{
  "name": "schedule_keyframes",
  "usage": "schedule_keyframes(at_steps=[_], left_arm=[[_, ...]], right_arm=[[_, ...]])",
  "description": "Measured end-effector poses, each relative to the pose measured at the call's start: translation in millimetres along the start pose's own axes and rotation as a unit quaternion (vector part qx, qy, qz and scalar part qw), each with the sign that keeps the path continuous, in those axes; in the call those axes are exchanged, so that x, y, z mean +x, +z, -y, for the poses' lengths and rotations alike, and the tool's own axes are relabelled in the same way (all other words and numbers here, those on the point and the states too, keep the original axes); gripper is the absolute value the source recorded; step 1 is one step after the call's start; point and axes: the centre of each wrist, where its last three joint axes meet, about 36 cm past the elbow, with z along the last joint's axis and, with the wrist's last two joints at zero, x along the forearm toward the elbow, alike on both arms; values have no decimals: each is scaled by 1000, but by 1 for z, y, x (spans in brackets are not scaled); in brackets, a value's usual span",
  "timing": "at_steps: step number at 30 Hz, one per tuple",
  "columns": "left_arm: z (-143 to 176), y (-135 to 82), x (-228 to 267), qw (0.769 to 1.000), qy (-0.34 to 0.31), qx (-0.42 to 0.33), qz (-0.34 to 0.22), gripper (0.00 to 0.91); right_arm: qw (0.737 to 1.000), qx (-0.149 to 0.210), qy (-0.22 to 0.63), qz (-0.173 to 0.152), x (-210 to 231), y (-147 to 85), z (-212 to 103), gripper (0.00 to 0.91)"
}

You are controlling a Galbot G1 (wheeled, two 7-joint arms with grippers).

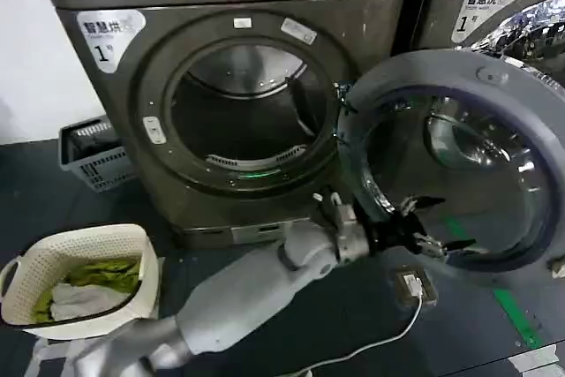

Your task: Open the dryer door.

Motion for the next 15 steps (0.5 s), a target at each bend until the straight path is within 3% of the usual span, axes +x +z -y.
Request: schedule_keyframes(at_steps=[15], left_arm=[[-3, -2, -41, 999, -26, -9, 17, 907]], right_arm=[[1000, -7, 4, 5, -3, -4, 10, 907]])
